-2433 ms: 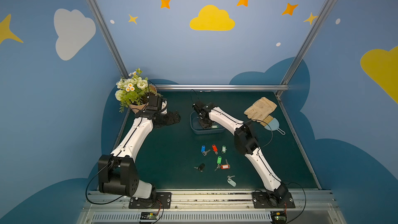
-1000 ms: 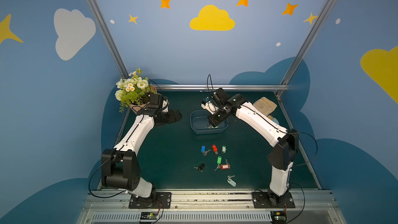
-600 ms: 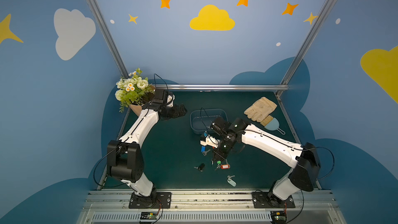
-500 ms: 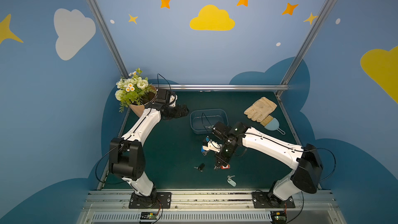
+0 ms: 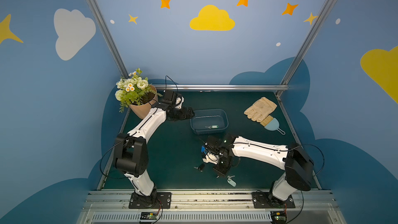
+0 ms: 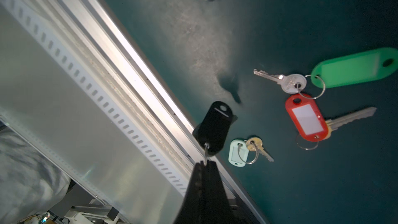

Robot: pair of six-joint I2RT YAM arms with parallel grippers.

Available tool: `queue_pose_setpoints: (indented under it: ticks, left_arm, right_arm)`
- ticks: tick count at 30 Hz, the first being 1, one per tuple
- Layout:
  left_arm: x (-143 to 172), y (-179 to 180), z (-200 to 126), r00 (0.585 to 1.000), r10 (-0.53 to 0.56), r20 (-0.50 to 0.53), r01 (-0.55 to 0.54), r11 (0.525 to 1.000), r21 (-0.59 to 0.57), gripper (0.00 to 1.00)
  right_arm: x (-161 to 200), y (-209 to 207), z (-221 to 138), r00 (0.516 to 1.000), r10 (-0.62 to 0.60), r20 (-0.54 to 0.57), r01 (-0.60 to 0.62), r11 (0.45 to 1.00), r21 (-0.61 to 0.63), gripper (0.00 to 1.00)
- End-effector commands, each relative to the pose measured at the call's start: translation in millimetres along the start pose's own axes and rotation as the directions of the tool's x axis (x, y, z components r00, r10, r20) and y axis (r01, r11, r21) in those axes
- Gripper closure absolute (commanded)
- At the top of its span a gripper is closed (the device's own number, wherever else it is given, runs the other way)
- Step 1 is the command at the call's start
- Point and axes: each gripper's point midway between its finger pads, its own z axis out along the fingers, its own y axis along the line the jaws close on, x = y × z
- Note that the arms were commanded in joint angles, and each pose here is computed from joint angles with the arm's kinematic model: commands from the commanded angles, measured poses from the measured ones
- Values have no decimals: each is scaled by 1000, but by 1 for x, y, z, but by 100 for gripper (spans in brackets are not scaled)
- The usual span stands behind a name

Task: Take the keys out of the storage box
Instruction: Place the key at the center of the board.

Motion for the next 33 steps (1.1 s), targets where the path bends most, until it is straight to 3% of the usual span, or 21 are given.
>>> queue_pose_setpoints:
  ticks: [1, 8, 25, 27, 30, 33]
  left_arm:
    - [4, -6, -11, 999, 36, 10, -36, 999, 12, 0]
    - [14, -2, -20, 999, 44, 10, -44, 999, -12, 0]
    - [17, 2, -16, 999, 45, 5, -45, 999, -22, 0]
    - [17, 2, -14, 999, 44, 3, -44, 999, -17, 0]
    - [15, 2, -13, 999, 42, 3, -42, 999, -14, 0]
    - [15, 2, -14, 999, 47, 3, -47, 999, -19, 0]
  right_arm:
    - [-1, -8, 15, 999, 28, -18, -27, 998, 49, 100]
    - [3, -7, 35, 999, 34, -30, -32, 998, 50, 100]
    - [10, 19, 42, 995, -91, -39, 93, 995, 46, 100]
    - [11, 17, 42, 995, -88, -45, 90, 994, 59, 93]
    - [9, 13, 40, 996, -74, -43, 77, 994, 80, 68]
    - [4, 10, 31, 998, -65, -14, 66, 994, 89, 58]
